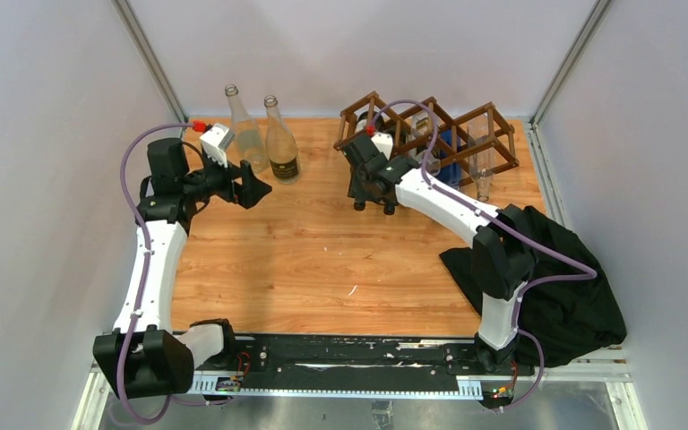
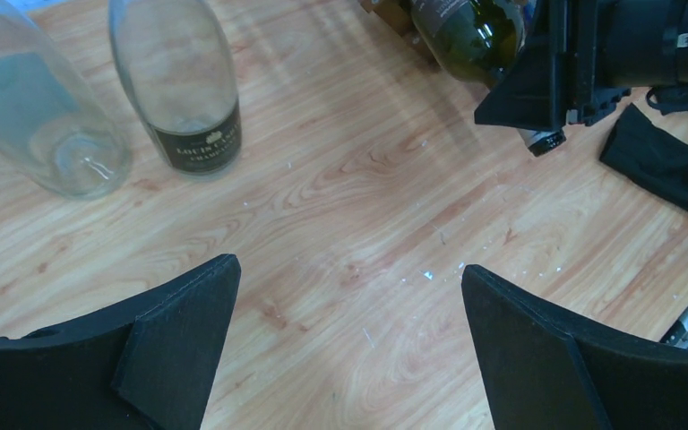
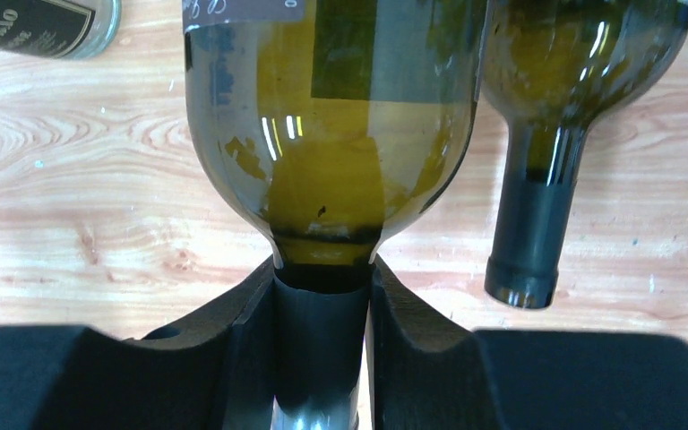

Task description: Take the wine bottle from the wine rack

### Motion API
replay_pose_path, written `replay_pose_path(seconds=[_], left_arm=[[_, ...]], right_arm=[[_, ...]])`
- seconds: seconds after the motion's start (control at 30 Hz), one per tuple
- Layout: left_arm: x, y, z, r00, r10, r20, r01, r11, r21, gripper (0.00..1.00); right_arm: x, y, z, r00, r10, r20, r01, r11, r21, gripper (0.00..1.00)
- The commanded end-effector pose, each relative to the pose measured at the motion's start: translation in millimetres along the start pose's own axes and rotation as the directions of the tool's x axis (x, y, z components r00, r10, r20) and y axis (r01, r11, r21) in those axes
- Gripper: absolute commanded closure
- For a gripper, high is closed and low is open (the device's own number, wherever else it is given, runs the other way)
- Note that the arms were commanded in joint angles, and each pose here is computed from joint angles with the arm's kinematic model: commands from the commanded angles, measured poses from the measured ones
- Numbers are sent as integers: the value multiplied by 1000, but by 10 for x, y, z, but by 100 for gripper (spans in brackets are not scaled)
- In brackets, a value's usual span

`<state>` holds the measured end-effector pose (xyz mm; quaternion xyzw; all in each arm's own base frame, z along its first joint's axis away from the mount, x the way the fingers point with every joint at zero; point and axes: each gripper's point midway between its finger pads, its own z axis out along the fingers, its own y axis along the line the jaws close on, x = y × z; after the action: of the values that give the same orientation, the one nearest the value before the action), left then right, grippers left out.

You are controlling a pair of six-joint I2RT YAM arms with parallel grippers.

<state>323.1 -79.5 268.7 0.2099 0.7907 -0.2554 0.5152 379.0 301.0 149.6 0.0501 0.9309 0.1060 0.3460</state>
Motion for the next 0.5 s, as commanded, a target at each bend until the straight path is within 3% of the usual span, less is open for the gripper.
replay_pose_path(seconds=[0.0,0.47], left_arm=[[63,-108,32,999,37,2,-38,999,31,0],[236,-173,61,996,79,-37,-77,996,42,0]], right_arm=[[45,221,-272,998,57,31,-53,994,-97,100],[530,31,-875,996,76,56,-65,982,-180,100]])
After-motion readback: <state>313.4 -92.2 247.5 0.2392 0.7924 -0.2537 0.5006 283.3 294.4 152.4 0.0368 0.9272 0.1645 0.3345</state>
